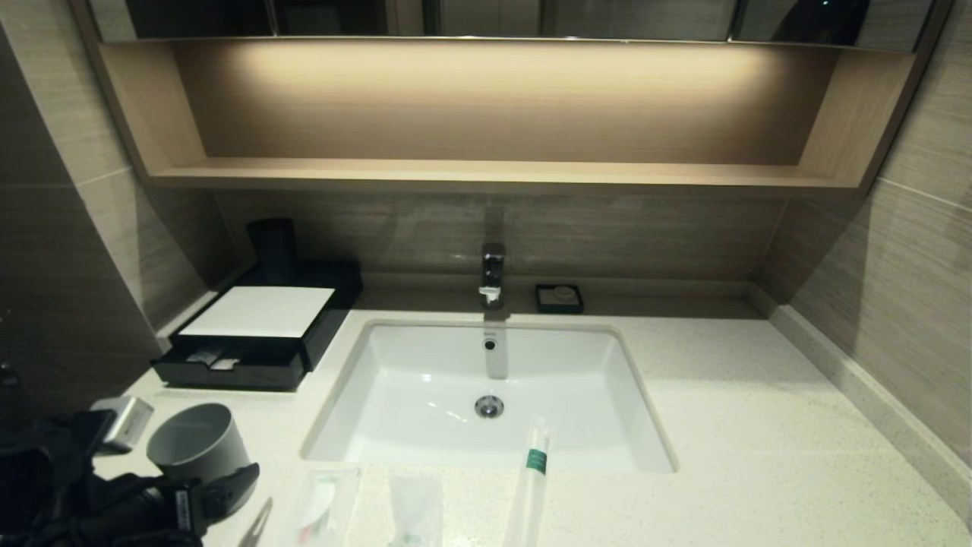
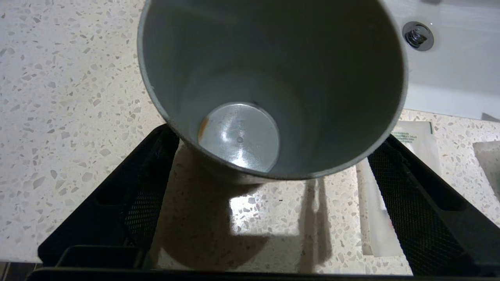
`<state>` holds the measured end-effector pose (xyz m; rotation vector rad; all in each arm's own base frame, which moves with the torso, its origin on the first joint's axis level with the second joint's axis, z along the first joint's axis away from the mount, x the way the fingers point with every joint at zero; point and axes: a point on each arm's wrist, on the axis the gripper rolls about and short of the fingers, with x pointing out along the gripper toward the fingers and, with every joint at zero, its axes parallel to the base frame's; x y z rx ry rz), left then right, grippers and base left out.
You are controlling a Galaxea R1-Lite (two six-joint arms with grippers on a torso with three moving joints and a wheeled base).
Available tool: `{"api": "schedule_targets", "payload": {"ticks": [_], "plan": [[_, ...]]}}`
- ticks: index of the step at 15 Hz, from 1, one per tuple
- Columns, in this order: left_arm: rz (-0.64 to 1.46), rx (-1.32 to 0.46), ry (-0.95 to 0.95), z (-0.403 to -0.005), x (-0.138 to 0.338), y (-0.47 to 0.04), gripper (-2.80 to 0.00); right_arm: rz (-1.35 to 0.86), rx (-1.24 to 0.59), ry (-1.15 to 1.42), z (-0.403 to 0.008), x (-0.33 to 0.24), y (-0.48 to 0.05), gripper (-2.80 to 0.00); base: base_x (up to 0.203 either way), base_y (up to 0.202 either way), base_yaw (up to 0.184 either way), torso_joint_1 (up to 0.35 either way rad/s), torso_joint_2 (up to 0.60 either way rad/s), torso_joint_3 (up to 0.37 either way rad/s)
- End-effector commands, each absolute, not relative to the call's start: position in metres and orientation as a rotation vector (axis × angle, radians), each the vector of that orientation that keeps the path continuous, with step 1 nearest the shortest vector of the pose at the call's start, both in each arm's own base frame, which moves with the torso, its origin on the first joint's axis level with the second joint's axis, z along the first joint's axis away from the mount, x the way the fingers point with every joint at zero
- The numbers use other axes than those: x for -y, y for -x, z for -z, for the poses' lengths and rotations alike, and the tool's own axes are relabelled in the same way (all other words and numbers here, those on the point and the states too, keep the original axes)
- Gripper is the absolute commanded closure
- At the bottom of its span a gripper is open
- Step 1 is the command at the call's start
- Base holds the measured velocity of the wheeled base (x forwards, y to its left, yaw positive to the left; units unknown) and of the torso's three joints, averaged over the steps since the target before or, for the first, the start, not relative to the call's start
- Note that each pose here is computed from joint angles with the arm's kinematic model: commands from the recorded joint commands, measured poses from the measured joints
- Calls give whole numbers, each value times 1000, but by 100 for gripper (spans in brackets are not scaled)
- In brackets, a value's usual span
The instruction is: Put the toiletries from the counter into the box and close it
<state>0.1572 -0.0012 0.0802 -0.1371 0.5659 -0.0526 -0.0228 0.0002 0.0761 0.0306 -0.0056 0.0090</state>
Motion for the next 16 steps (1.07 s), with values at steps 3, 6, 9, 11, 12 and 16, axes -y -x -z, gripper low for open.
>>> {"api": "schedule_targets", "payload": {"ticks": [3,6,9,11,12,16], "plan": [[24,-552,130,-76,0,-166,-280,-9,6,-31,-76,0,23,0,0,0,0,0,0,0],[-15,-524,120,-74,-1,-172,0,-9,6,-31,-76,0,23,0,0,0,0,0,0,0],[-19,-507,118,-70,-1,-174,0,-9,4,-31,-76,0,23,0,0,0,0,0,0,0],[-18,-496,118,-71,-1,-174,0,-9,4,-31,-76,0,23,0,0,0,0,0,0,0],[-17,-478,118,-74,-1,-173,0,-9,4,-31,-76,0,23,0,0,0,0,0,0,0],[-10,-350,121,-93,-1,-170,0,-9,5,-31,-76,0,23,0,0,0,0,0,0,0]]}}
